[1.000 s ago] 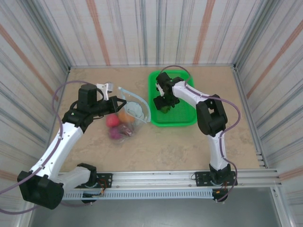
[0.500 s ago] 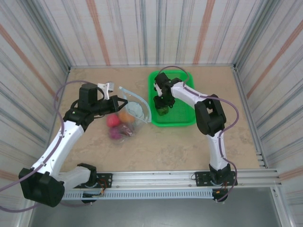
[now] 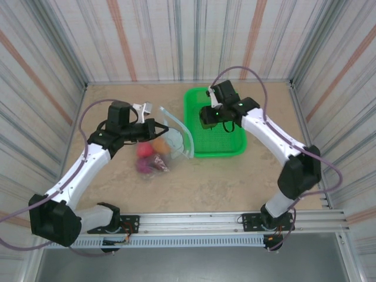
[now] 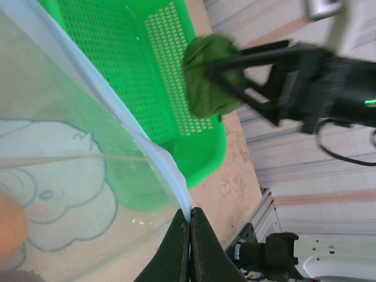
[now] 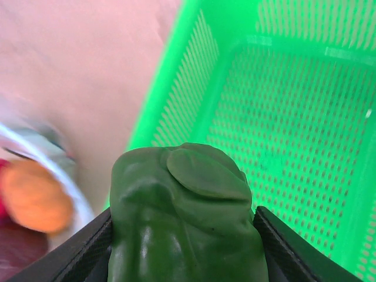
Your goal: Place the food in the zip-top bag and seal the zipper
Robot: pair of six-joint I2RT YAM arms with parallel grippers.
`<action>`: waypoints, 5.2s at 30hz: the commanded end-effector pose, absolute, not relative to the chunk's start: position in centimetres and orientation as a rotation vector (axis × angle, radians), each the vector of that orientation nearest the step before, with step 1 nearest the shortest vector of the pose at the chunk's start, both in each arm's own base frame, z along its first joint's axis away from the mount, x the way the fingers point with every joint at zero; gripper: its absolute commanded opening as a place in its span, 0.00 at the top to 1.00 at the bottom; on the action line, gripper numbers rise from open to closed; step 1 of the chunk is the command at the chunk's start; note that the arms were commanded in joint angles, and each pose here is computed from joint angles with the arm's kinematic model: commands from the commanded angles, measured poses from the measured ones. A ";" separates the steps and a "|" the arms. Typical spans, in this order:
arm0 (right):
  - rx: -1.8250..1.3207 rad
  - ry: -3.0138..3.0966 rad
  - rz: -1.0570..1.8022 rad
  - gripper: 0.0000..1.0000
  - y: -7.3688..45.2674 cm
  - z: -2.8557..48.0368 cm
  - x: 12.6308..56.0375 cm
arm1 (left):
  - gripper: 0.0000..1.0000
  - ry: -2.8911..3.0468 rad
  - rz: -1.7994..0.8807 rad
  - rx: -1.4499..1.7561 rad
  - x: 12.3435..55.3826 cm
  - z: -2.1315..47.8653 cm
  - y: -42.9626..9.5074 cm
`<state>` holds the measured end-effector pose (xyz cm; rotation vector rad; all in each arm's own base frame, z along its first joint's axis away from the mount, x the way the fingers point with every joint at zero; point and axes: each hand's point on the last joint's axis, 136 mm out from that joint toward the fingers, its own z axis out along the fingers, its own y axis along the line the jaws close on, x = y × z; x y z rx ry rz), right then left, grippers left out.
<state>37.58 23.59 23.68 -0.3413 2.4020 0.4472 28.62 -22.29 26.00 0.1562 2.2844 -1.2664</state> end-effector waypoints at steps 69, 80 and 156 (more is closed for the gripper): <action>-0.180 2.440 0.651 0.95 21.0 20.1 22.8 | 1.00 2.209 -1.088 0.170 24.7 29.6 -19.0; -0.197 2.670 0.444 1.00 19.3 10.8 19.5 | 1.00 2.209 -1.050 0.206 24.3 29.8 -19.4; -0.728 2.268 0.737 1.00 32.7 32.6 30.4 | 0.53 2.312 -0.656 0.448 23.5 29.4 -20.1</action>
